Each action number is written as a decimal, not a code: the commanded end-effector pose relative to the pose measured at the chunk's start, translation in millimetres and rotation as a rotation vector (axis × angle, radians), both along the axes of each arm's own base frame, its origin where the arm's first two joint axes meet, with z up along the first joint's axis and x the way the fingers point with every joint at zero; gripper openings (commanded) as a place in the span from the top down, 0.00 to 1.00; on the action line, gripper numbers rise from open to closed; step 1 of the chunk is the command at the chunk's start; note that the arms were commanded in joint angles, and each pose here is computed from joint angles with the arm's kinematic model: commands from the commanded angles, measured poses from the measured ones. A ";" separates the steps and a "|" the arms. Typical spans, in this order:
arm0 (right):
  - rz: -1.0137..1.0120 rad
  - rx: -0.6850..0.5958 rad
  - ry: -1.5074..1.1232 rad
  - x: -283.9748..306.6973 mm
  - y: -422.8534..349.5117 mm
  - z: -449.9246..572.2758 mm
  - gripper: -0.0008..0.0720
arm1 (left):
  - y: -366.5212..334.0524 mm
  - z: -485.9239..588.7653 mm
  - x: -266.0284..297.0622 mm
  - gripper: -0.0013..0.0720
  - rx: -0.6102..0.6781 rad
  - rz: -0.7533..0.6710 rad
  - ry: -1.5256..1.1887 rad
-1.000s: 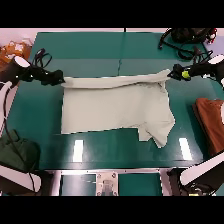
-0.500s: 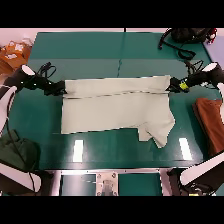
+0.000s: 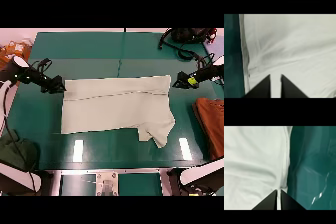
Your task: Fold the shirts.
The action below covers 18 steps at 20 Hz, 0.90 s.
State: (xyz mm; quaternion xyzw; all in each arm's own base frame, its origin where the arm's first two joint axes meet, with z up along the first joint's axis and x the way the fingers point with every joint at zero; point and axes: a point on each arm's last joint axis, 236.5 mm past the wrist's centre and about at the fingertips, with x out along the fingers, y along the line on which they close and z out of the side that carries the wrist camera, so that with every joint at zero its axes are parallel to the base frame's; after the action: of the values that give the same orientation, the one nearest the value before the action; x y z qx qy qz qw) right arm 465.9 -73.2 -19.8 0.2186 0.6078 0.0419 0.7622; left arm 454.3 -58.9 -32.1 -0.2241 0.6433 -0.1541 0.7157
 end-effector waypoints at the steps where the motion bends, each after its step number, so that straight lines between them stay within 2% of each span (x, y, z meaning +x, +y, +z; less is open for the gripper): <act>1: -0.032 -0.006 0.063 -35.6 -2.9 15.4 0.96 | -0.9 20.9 -32.3 0.96 -0.028 -0.046 0.145; 3: -0.056 -0.005 0.113 -69.5 0.1 10.8 0.96 | -3.4 17.9 -46.7 0.96 -0.005 -0.064 0.209; 7: -0.172 -0.055 0.211 -158.2 -7.4 1.8 0.96 | 8.8 8.7 -80.7 0.96 0.280 -0.129 0.233; 12: -0.308 -0.036 0.247 -246.7 14.8 -28.5 0.96 | -10.4 29.8 -135.9 0.96 0.321 -0.093 0.049; 13: -0.318 -0.026 0.257 -257.0 22.4 -35.0 0.93 | -8.8 30.1 -153.5 0.96 0.320 -0.057 0.033; 15: -0.334 0.002 0.290 -272.9 35.2 -49.9 0.64 | -7.7 24.3 -182.3 0.96 0.305 0.029 -0.002; 16: -0.342 0.025 0.296 -275.1 41.6 -55.7 0.56 | -10.2 18.6 -195.5 0.95 0.288 0.050 -0.003; 17: -0.353 0.046 0.291 -274.1 46.3 -59.5 0.48 | -17.5 12.1 -207.7 0.74 0.250 0.063 0.005; 18: -0.362 0.071 0.274 -270.1 51.9 -62.2 0.39 | -27.9 4.9 -218.1 0.31 0.199 0.086 0.028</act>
State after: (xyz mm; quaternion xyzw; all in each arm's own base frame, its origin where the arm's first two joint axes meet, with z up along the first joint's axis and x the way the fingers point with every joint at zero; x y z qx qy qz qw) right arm 201.9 -37.1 -68.4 0.3239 0.6659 -0.1061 0.6636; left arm 264.3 -72.9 -12.3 -0.1274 0.6741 -0.0583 0.7252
